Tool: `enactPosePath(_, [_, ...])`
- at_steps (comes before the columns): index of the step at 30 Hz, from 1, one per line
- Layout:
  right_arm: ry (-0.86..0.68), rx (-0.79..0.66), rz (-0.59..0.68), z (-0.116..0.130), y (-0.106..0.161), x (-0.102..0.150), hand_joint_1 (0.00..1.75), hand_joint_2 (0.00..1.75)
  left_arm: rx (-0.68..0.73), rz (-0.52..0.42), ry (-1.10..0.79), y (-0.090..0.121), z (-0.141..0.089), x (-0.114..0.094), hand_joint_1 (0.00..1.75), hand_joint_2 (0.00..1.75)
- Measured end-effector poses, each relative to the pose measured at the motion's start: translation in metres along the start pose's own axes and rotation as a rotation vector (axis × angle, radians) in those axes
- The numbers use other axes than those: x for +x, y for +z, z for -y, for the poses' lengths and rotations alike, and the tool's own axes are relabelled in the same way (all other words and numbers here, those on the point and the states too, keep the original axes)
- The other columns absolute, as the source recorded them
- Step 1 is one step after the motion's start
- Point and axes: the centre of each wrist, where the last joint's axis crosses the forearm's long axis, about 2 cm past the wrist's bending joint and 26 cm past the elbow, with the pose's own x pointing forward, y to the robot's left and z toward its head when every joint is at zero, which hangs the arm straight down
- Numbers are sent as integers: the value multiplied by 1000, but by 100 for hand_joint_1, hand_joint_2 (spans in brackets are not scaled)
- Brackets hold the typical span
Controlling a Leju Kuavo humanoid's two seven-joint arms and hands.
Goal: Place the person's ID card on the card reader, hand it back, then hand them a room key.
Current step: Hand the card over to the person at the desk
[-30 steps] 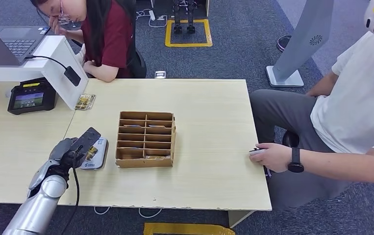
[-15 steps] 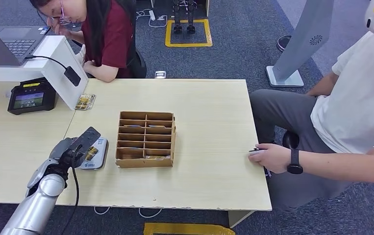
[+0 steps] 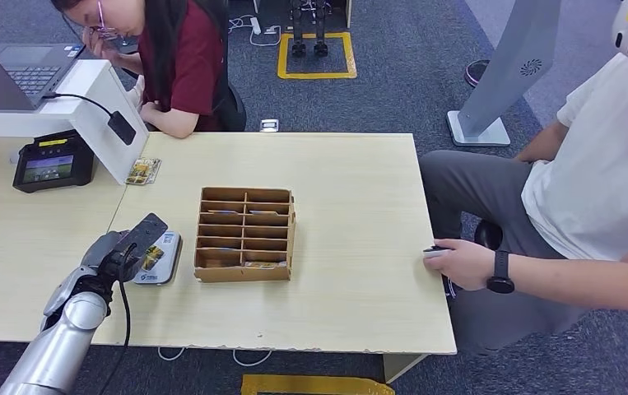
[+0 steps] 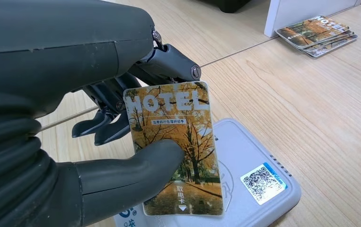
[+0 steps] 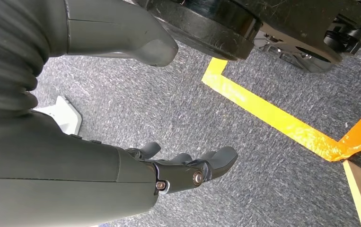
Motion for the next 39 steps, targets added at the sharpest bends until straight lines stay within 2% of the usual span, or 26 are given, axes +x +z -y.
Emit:
enactPosePath(15, [4, 0, 3, 0, 0, 0, 0, 175, -25, 30, 32, 0, 0, 0, 175, 175])
enactPosePath(27, [14, 5, 16, 1, -1, 0, 0, 175, -77, 47, 32, -1, -6, -8, 175, 175])
enactPosePath(39, [14, 3, 16, 2, -1, -1, 0, 175, -78, 65, -89, 0, -5, -12, 175, 175])
